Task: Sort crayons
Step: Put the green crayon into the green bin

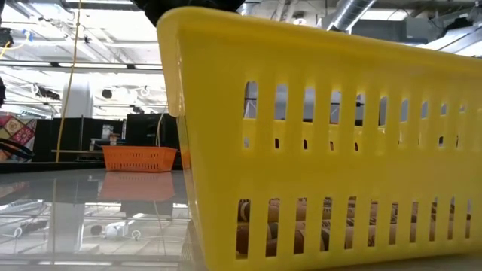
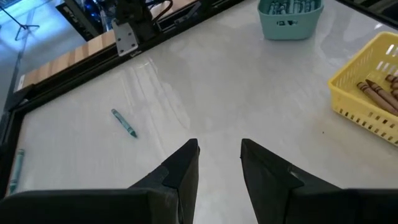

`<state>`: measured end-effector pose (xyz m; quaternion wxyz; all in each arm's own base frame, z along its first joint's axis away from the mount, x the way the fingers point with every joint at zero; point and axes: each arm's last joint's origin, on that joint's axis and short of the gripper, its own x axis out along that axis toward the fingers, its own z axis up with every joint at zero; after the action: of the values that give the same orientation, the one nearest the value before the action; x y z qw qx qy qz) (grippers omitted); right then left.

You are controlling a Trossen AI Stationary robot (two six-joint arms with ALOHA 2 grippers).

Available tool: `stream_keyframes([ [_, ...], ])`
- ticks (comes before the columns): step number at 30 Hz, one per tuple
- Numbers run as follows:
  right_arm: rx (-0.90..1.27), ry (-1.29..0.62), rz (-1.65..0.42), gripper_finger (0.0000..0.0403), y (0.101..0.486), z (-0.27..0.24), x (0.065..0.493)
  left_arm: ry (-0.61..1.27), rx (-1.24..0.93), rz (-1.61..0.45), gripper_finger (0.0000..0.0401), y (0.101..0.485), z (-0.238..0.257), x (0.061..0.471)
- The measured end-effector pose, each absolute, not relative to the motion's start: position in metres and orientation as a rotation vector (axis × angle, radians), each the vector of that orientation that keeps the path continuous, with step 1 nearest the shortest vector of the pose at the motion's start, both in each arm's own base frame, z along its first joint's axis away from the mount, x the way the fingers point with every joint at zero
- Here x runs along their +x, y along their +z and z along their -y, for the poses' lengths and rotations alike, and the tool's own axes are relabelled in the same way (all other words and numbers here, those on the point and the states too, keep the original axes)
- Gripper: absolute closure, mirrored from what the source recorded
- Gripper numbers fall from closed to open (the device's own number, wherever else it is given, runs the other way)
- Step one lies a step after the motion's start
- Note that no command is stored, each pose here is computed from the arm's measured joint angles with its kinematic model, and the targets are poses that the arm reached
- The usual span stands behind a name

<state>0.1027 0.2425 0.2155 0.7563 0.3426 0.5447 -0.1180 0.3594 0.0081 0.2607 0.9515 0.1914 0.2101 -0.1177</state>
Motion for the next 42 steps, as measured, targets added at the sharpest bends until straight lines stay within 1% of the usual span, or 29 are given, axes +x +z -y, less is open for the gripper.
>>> stream_keyframes([
  [5,0.746,-0.254,-1.157,0.0265,0.223,-0.235,0.104,-0.251,0.39,-0.44,0.0291,0.259,-0.005,0.359],
  [10,0.692,-0.233,-1.143,0.0264,0.233,-0.22,0.111,-0.263,0.393,-0.445,0.0291,0.259,-0.001,0.358],
  [14,0.601,-0.235,-1.134,0.0266,0.243,-0.199,0.119,-0.277,0.392,-0.468,0.0291,0.257,0.002,0.357],
  [19,0.41,-0.312,-1.163,0.0266,0.252,-0.16,0.128,-0.294,0.389,-0.499,0.0291,0.254,0.006,0.356],
  [26,0.117,-0.411,-1.289,0.0266,0.259,-0.097,0.145,-0.32,0.38,-0.517,0.0291,0.252,0.015,0.354],
  [34,-0.012,-0.377,-1.356,0.0266,0.259,-0.028,0.18,-0.351,0.385,-0.513,0.0291,0.252,0.026,0.353],
  [38,-0.045,-0.355,-1.394,0.0266,0.256,0.006,0.19,-0.362,0.384,-0.513,0.0291,0.252,0.031,0.353],
  [42,-0.079,-0.29,-1.39,0.0266,0.247,0.034,0.196,-0.377,0.382,-0.525,0.0291,0.251,0.036,0.352],
])
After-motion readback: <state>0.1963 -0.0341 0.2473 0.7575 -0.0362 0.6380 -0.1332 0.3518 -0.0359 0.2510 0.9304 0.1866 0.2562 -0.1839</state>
